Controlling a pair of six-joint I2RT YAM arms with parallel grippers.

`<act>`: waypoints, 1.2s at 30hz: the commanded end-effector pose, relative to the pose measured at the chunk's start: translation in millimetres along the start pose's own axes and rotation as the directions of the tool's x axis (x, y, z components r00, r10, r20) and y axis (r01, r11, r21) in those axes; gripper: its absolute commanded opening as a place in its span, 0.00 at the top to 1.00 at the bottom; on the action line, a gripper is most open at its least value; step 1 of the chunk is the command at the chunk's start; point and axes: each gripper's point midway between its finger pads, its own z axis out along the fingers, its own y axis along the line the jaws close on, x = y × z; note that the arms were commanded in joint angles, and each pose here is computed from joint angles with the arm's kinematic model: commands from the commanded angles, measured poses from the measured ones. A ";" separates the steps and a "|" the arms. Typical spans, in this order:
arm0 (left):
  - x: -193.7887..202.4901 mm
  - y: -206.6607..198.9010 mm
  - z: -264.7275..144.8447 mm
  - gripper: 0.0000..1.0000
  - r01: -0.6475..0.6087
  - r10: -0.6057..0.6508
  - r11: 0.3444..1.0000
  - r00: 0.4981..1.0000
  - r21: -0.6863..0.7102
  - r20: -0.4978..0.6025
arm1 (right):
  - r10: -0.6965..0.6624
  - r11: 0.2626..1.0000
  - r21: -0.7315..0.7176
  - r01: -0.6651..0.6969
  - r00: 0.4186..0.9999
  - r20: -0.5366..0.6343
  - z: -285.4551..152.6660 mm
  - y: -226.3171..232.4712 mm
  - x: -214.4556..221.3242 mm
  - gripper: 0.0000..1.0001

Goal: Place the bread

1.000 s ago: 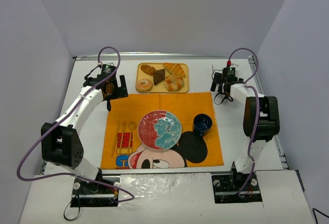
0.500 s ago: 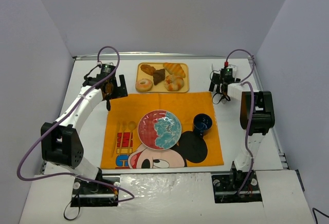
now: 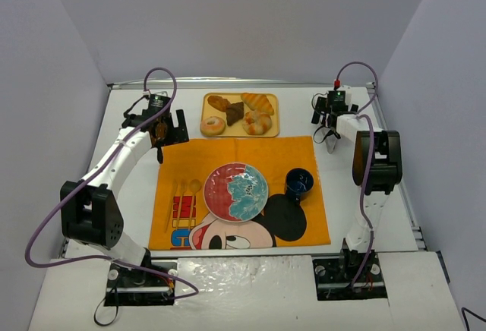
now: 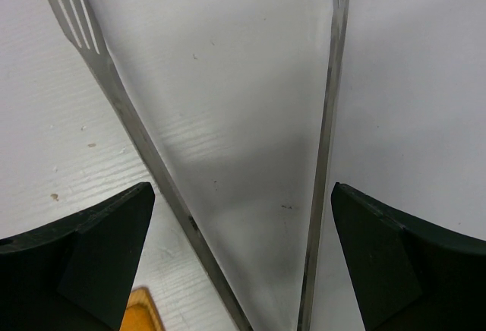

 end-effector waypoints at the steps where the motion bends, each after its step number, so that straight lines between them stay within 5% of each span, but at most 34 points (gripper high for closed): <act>1: -22.1 0.0 -8.9 0.03 0.007 -0.008 1.000 0.997 0.015 0.078 | 0.025 0.999 0.028 -0.026 0.999 0.037 2.7 -5.1 -21.6 0.00; 31: -17.8 5.3 -8.7 0.03 0.003 -0.002 1.000 0.997 -0.004 0.075 | 0.060 0.998 0.028 -0.059 0.997 -0.054 22.1 -9.8 4.6 0.00; 36: -16.5 5.6 -7.3 0.03 0.003 -0.003 1.000 0.998 -0.008 0.071 | 0.074 0.997 0.021 -0.072 0.995 -0.073 22.8 -7.4 12.4 0.13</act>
